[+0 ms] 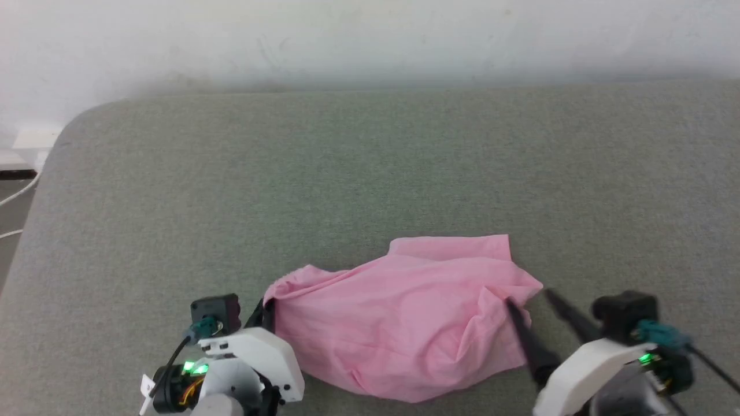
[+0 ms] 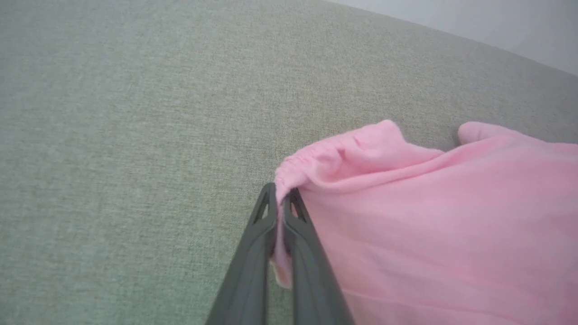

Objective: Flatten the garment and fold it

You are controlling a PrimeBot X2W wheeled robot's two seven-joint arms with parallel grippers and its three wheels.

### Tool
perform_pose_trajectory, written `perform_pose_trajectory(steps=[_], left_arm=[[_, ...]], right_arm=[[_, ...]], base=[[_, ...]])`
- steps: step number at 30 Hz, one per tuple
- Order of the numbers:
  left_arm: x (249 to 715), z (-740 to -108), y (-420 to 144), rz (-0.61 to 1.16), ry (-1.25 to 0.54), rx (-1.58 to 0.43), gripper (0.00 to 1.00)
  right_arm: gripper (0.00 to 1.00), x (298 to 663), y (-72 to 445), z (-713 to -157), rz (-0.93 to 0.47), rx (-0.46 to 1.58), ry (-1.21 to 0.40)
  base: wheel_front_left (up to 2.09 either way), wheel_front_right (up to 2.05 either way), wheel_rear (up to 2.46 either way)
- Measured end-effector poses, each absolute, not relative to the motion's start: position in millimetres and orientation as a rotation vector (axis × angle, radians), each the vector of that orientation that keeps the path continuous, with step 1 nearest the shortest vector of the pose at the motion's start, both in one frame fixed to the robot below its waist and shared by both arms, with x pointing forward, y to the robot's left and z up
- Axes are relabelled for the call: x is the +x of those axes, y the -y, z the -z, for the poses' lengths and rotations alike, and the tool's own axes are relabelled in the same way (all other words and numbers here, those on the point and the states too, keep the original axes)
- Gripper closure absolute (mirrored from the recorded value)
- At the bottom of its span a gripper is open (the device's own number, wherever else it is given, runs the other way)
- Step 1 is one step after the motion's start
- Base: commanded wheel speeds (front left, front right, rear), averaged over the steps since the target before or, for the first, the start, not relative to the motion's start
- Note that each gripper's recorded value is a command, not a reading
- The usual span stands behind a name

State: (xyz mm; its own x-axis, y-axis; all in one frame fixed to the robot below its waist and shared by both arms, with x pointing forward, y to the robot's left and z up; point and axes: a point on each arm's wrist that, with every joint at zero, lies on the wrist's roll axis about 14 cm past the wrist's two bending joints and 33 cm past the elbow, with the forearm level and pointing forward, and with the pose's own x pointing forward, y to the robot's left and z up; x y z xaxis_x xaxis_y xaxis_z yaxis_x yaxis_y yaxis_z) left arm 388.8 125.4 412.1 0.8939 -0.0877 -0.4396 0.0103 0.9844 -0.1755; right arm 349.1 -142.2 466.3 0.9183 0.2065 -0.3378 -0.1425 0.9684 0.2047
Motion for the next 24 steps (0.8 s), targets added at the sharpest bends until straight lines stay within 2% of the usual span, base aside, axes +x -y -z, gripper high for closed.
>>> perform_pose_trajectory(steps=[5,12,13,14,15,16,19,24], left_arm=[[379,-410,-143,-0.013,-0.460,-0.196,1.00],[373,-406,-148,-0.038,-0.469,-0.218,1.00],[373,-405,-148,-0.039,-0.471,-0.220,1.00],[372,-405,-148,-0.040,-0.473,-0.220,1.00],[372,-405,-148,-0.041,-0.472,-0.221,1.00],[372,-405,-149,-0.043,-0.469,-0.222,1.00],[370,-404,-150,-0.048,-0.470,-0.229,1.00],[374,-416,-152,-0.055,-0.408,-0.254,1.00]], right_arm=[[0.00,336,101,-455,-0.305,0.216,-0.468],[0.00,334,96,-435,-0.332,0.172,-0.592],[0.18,334,92,-431,-0.344,0.166,-0.618],[0.52,334,90,-428,-0.352,0.162,-0.638],[0.72,333,85,-426,-0.370,0.155,-0.655],[1.00,333,81,-427,-0.386,0.150,-0.662],[1.00,340,77,-434,-0.397,0.149,-0.635],[1.00,356,98,-464,-0.334,0.178,-0.506]], base=[[0.00,0.00,0.00],[0.00,0.00,0.00],[0.00,0.00,0.00],[0.00,0.00,0.00],[0.00,0.00,0.00],[0.00,0.00,0.00],[0.00,0.00,0.00],[0.00,0.00,0.00]])
